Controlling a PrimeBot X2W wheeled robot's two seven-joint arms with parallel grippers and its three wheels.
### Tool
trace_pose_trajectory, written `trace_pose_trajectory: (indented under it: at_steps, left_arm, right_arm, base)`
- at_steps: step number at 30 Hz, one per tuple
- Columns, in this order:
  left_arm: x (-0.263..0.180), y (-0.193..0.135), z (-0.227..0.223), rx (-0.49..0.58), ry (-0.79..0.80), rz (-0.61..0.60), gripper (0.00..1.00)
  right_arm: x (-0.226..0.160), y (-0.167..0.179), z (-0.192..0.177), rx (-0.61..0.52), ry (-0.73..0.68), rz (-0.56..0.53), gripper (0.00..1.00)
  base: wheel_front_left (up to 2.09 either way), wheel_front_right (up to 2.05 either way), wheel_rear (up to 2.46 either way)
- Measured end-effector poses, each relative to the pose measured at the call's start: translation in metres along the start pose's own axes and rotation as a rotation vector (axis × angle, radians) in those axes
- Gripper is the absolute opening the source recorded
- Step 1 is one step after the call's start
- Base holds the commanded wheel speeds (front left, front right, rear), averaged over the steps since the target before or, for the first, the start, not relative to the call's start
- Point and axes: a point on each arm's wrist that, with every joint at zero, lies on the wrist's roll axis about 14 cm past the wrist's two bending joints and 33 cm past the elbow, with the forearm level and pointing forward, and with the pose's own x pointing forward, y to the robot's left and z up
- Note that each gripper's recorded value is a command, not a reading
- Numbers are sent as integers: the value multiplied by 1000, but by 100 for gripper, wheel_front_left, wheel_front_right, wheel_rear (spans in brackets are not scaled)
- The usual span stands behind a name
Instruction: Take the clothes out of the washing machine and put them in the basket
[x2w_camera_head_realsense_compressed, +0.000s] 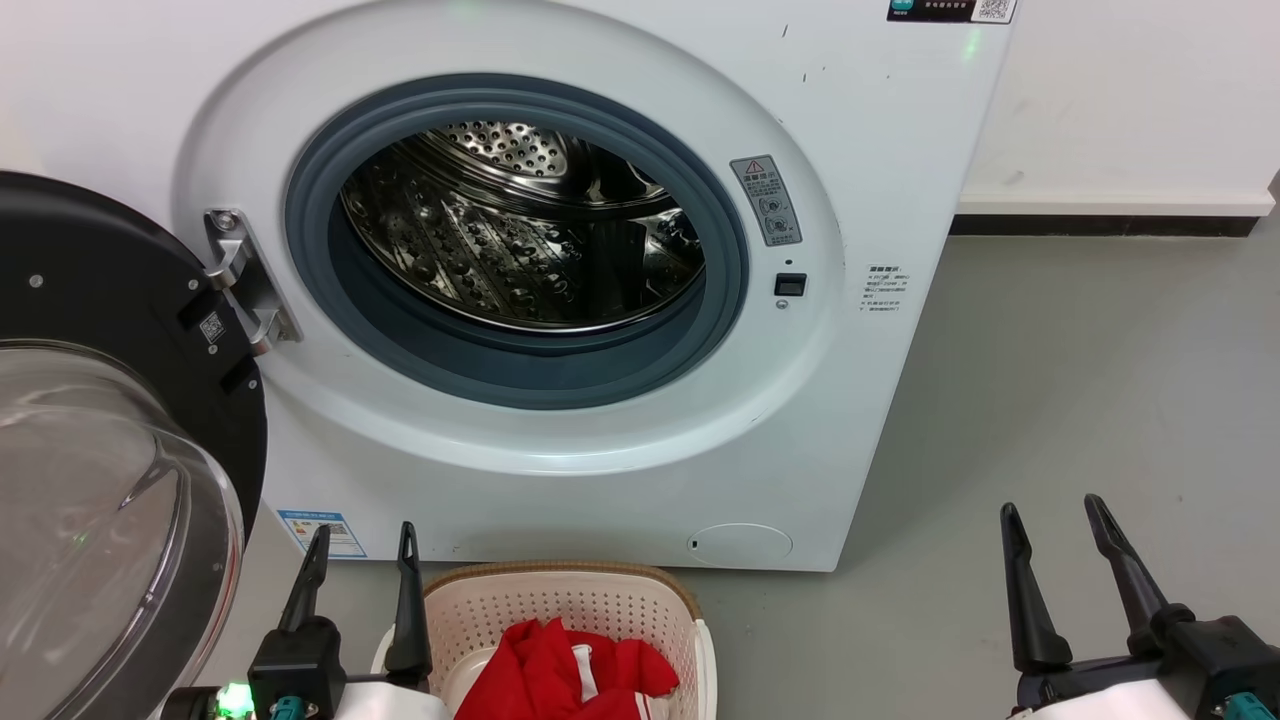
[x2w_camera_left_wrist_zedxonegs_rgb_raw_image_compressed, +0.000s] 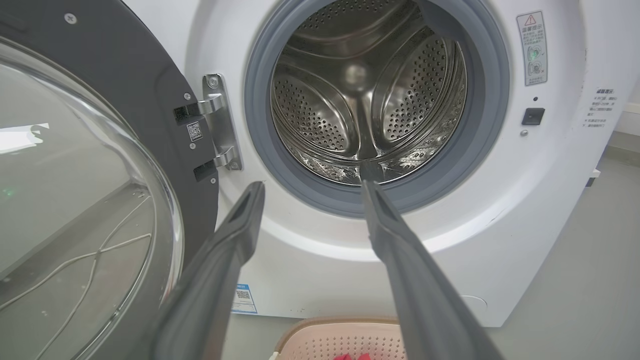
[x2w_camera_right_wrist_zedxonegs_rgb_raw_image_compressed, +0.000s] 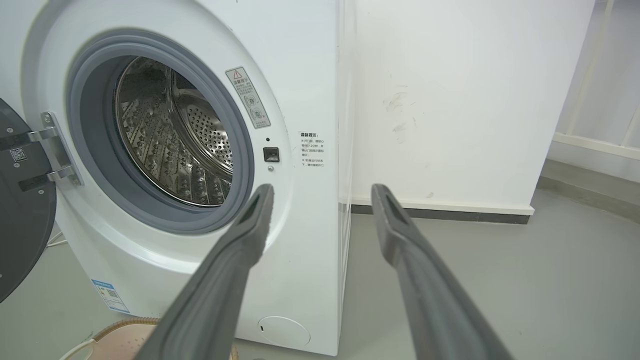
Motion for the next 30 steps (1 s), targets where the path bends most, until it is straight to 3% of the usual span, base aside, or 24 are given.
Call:
trace_pose_trajectory:
  at_steps: [2, 3, 10, 16, 17, 30]
  left_arm:
    - [0, 0, 0, 2, 1, -1, 100]
    - [0, 0, -1, 3, 2, -1, 0]
    - [-10, 0, -29, -24, 104, 7, 0]
    - [-10, 6, -36, -148, 145, 40, 0]
    - [-8, 8, -36, -210, 151, 52, 0]
    - [-1, 11, -40, -454, 184, 89, 0]
  right_arm:
    - [0, 0, 0, 1, 1, -1, 100]
    - [0, 0, -1, 1, 3, -2, 0]
    - [-8, -2, -21, 32, 71, -14, 0]
    - [-9, -7, -27, 157, 90, -51, 0]
    - [-8, -9, -29, 216, 97, -67, 0]
    - [-1, -17, -33, 445, 104, -122, 0]
  base:
    - [0, 0, 0]
    - [0, 0, 0]
    - [0, 0, 0]
    - [0, 0, 0]
    - [0, 0, 0]
    - [0, 0, 0]
